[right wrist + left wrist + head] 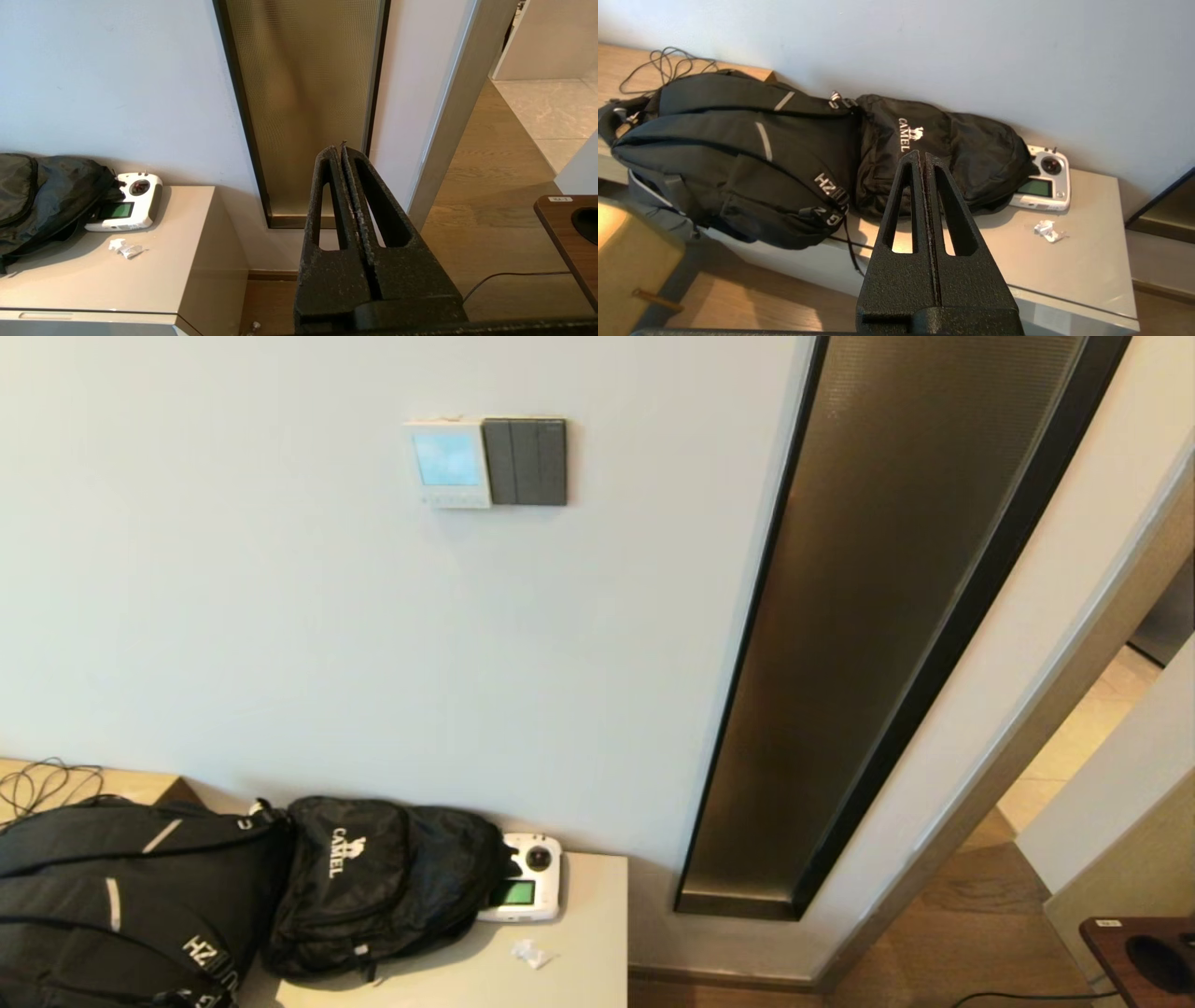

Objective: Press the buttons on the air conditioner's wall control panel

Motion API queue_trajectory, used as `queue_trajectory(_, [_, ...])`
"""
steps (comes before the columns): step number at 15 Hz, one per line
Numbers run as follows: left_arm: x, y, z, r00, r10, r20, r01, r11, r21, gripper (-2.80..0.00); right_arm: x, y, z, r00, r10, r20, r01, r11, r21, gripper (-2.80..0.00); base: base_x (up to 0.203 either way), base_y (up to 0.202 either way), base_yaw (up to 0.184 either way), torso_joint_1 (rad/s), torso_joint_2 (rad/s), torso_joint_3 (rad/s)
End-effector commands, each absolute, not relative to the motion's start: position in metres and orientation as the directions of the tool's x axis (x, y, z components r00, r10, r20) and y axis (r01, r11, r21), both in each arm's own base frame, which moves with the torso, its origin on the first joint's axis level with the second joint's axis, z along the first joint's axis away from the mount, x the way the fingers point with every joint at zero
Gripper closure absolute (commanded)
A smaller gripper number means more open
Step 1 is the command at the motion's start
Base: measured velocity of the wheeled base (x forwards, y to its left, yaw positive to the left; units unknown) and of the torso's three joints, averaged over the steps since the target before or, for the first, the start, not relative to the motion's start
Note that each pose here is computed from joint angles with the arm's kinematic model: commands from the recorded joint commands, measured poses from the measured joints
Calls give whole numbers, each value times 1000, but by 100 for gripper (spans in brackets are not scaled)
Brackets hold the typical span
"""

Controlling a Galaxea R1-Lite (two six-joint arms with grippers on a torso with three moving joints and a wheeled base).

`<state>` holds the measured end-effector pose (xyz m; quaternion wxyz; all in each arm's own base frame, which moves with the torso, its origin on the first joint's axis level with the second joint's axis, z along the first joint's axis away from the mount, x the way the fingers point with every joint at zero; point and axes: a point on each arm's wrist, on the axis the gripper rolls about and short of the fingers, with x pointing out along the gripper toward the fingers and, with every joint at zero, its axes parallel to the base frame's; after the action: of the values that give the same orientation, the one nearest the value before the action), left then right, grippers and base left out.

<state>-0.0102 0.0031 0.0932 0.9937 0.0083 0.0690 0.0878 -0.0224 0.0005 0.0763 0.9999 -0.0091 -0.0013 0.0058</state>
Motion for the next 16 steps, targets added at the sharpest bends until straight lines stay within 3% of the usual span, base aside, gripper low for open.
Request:
queue_trajectory(1, [-13,3,91,981,161,-110,-160,987,24,0,-22,0,76,1000,12,2,-12,1000,-18,0,0,0,0,0,0,0])
queue_trajectory(6, [-27,0,77,997,24,-69,-23,1000,14,0,-22,0,76,1000,13,2,-13,1000,-18,0,0,0,0,0,0,0])
queue_trajectory(16, [-27,0,77,998,14,-64,-15,1000,-12,0,-22,0,76,1000,12,1,-12,1000,-18,0,0,0,0,0,0,0])
